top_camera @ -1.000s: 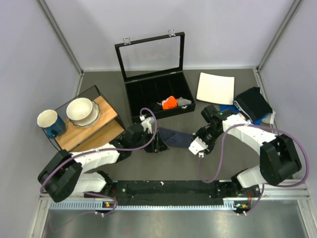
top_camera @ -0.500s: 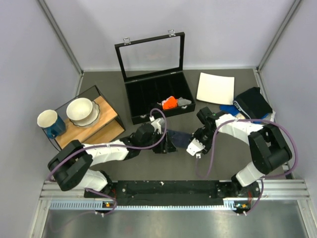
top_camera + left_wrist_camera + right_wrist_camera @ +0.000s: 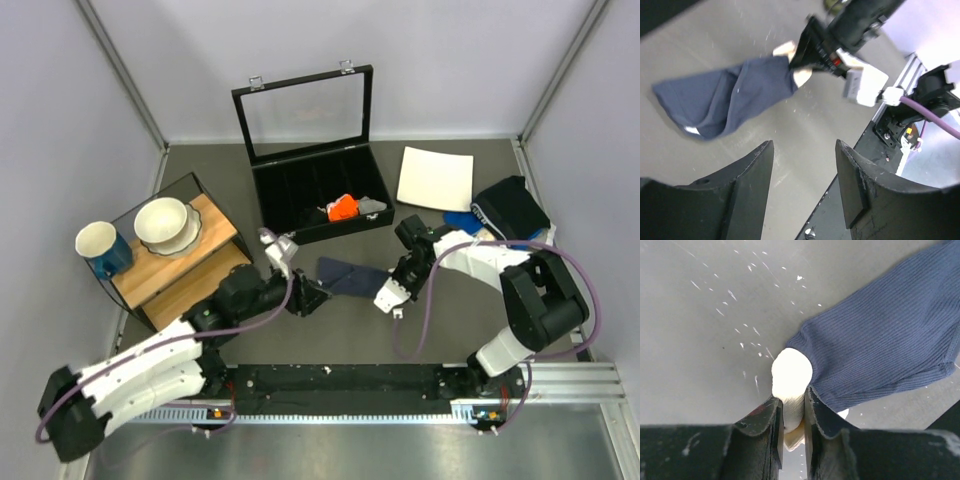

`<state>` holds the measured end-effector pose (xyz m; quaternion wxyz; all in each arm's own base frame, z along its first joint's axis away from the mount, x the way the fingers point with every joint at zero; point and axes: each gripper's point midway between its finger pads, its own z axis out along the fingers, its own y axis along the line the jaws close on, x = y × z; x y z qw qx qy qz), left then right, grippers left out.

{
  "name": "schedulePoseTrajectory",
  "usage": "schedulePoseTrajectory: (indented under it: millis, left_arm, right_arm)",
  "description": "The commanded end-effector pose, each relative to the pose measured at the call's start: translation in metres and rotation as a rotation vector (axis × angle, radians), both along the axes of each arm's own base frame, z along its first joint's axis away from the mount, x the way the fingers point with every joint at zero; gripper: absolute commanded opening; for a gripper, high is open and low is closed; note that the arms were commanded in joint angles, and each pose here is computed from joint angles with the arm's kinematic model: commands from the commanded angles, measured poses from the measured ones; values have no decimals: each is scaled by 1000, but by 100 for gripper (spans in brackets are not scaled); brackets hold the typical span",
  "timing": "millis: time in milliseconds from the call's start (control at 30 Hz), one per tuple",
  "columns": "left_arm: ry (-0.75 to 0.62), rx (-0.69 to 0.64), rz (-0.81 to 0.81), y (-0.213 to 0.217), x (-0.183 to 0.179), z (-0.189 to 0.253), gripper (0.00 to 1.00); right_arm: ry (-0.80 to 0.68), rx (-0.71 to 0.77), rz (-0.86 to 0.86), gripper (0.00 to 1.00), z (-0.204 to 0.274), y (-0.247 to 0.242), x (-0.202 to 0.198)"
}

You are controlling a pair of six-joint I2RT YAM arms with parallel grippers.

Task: Roll the underwear
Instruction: Roll the underwear to the center of the board.

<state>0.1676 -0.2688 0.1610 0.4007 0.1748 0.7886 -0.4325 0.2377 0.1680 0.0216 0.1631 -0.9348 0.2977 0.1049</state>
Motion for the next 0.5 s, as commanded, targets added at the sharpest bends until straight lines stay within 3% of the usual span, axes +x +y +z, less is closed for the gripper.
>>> schedulePoseTrajectory:
  millis: [0,300,467]
  left_arm:
    - [-285,-22,-50,22,-10,32,58]
    - [-443,-138,-332,2,-71,46,59]
    - [-491,-108,-406,-7,-96,30,59]
  right_arm:
    - [253,-162,-68,8,-8,-34,-70]
    - [672,-350,-271,8,34,-25,-171]
    - [798,-405,-480,6,39,3,-166]
